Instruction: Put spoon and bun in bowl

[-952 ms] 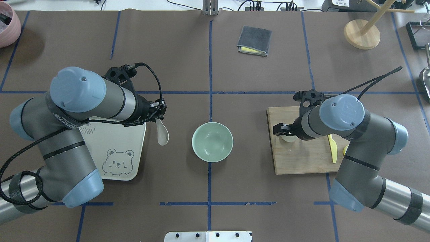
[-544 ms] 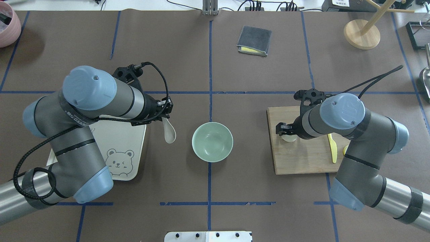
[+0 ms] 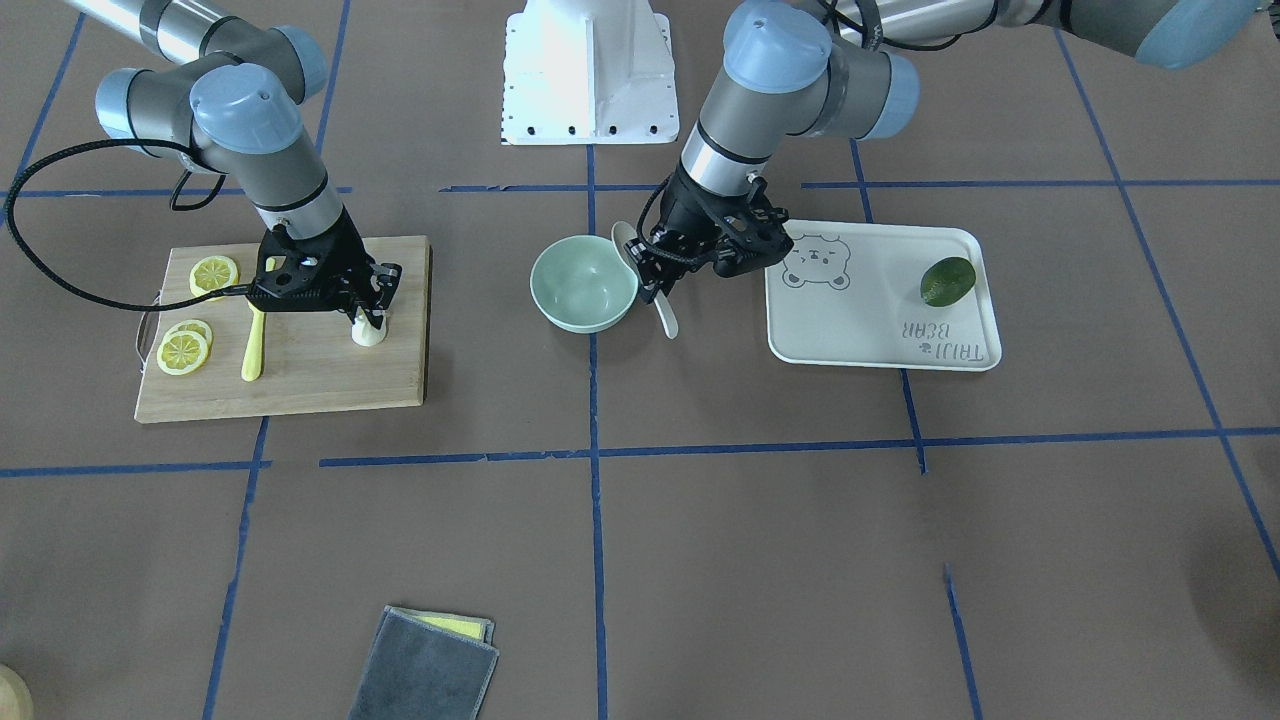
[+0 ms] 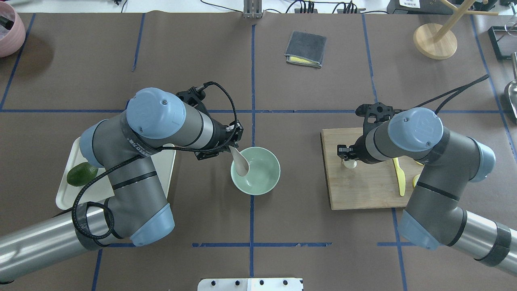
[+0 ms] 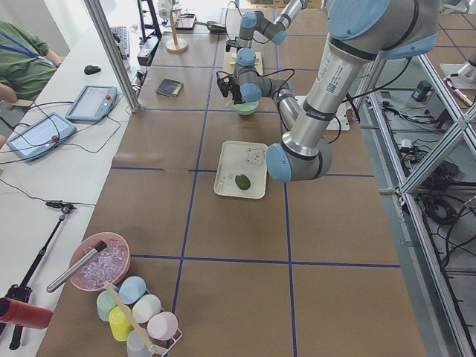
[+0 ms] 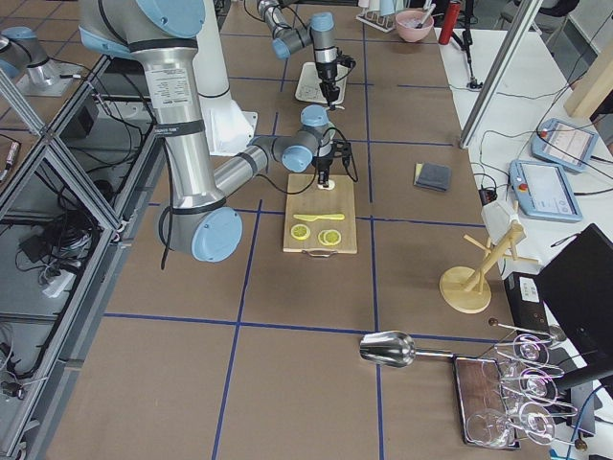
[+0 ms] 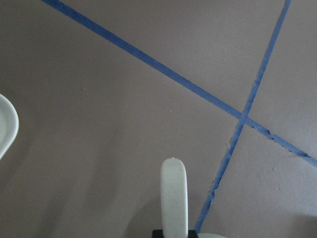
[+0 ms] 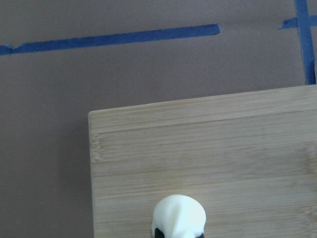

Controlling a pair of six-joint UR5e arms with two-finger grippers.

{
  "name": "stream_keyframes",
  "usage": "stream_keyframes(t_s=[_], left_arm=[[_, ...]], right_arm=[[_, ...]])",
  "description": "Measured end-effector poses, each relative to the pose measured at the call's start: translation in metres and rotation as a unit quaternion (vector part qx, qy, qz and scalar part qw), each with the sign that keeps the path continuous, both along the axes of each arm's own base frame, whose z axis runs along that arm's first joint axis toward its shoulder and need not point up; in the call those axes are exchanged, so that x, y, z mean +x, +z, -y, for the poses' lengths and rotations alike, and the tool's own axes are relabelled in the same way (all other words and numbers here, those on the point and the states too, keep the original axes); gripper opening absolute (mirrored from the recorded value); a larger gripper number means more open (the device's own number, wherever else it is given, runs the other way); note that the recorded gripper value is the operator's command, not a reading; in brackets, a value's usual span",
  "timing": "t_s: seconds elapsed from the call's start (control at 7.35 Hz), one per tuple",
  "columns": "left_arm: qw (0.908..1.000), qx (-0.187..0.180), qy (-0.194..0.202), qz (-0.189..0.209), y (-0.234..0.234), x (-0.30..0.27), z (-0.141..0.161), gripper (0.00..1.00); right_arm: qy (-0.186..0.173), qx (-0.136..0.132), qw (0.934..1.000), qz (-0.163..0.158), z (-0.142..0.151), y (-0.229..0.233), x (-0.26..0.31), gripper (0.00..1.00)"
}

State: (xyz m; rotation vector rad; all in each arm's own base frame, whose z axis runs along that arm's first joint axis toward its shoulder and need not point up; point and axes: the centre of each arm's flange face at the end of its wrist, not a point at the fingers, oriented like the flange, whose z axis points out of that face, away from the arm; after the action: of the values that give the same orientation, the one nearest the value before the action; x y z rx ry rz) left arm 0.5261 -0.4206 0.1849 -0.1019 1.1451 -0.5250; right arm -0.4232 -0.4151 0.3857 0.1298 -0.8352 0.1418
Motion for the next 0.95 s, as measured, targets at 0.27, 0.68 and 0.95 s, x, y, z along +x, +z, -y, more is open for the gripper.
stream_keyframes(t_s=[0.27, 0.68, 0.95], left_arm=[[0.9999, 0.001, 0.009, -0.008, -0.006, 0.015, -0.01, 0.0], [0.9998, 0.006, 0.016, -0.009, -0.016, 0.031, -0.01, 1.0], [0.9999, 0.015, 0.001, -0.004, -0.013, 0.021, 0.007, 1.0]], right_arm=[[0.007, -0.002, 0.9999, 0.008, 0.01, -0.007, 0.011, 0.27], [0.01, -0.002, 0.9998, 0.016, 0.017, -0.016, 0.017, 0.27], [0.01, 0.002, 0.9997, 0.022, 0.018, -0.024, 0.014, 0.27]])
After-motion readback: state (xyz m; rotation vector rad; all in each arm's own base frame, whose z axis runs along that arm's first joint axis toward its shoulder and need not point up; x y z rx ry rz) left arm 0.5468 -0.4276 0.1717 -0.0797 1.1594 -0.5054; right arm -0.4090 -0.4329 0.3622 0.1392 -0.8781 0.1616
